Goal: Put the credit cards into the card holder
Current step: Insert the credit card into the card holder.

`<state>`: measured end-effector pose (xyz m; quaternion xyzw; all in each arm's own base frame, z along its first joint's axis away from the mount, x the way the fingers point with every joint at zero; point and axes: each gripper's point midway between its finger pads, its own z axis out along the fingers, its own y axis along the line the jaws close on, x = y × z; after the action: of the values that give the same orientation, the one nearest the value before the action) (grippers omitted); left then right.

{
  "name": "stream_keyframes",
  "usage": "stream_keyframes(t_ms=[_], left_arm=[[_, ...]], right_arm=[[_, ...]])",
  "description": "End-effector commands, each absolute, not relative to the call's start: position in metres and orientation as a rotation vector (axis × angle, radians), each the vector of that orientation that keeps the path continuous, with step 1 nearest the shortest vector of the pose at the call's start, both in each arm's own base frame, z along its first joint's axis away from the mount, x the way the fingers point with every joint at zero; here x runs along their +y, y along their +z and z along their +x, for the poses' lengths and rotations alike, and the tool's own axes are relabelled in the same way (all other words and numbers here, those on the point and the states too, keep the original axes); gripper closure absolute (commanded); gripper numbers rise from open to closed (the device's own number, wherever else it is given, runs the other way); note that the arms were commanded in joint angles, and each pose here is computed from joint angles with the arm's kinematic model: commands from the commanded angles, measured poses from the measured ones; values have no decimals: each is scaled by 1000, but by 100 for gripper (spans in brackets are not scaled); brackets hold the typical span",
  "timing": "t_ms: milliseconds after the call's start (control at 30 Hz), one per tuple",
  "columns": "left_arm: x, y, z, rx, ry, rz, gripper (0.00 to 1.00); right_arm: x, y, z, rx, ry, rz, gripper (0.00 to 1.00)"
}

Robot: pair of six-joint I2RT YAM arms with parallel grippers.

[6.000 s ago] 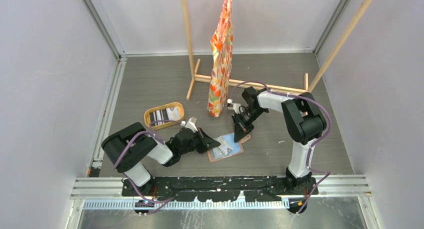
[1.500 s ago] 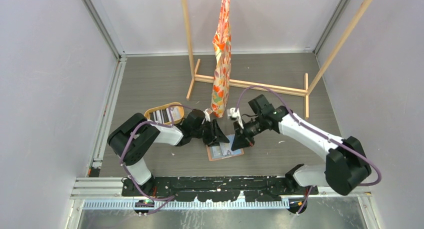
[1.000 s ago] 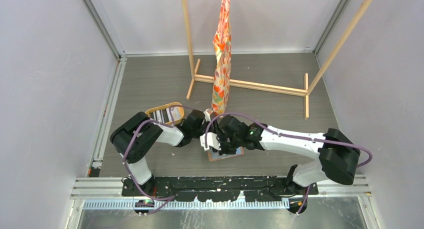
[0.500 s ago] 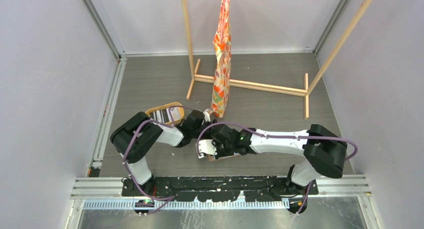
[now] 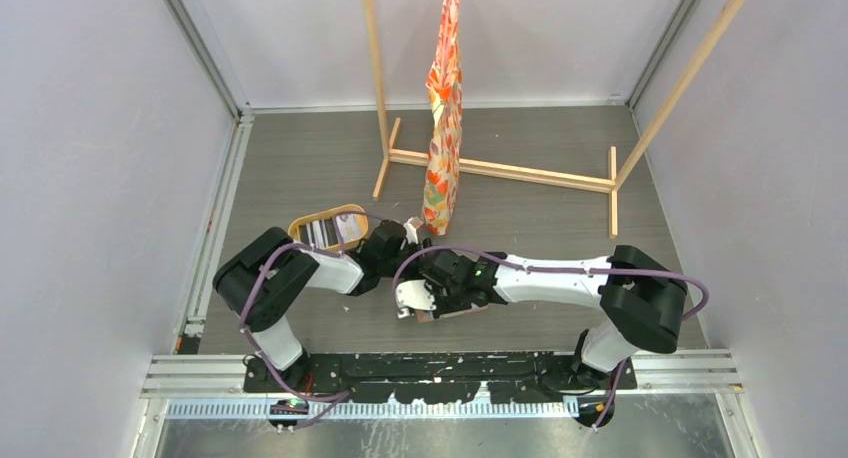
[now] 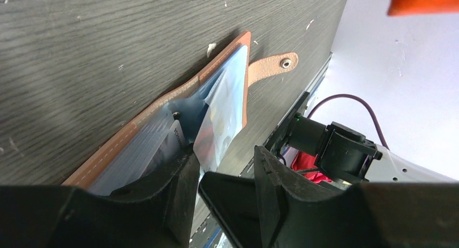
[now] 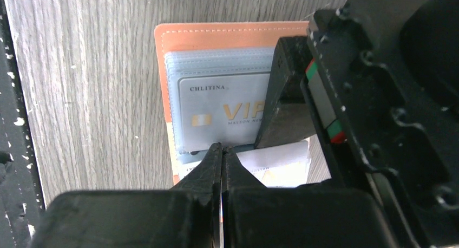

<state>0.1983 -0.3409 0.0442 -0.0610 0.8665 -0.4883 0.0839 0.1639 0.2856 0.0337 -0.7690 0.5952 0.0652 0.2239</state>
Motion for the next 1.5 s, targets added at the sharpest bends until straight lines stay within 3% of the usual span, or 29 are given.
stream_keyframes(t_ms=[0,500,700,800,900,1033,1467], left_arm=[[-328,41,194,2612,-1390,-167,56],[-313,54,197,2592,-1329,-163,56],[-309,65,199,2543,-1328,-151,57],[-307,70,198,2504,-1352,-187,63],[-307,74,198,2467,-1358,-217,71],[-316,72,196,2460,-1354,-217,99],[-322,43,195,2532,-1240,-248,100]], right_arm=[[283,44,173,1675,160,-2090,99],[276,51,191,1766,158,-1973,99],[280,88,157,1775,622,-1936,97],[271,109,144,1745,847,-1913,96],[261,116,158,1806,898,-1800,96],[251,107,183,1938,861,-1689,99],[233,43,219,2353,646,-1563,99]])
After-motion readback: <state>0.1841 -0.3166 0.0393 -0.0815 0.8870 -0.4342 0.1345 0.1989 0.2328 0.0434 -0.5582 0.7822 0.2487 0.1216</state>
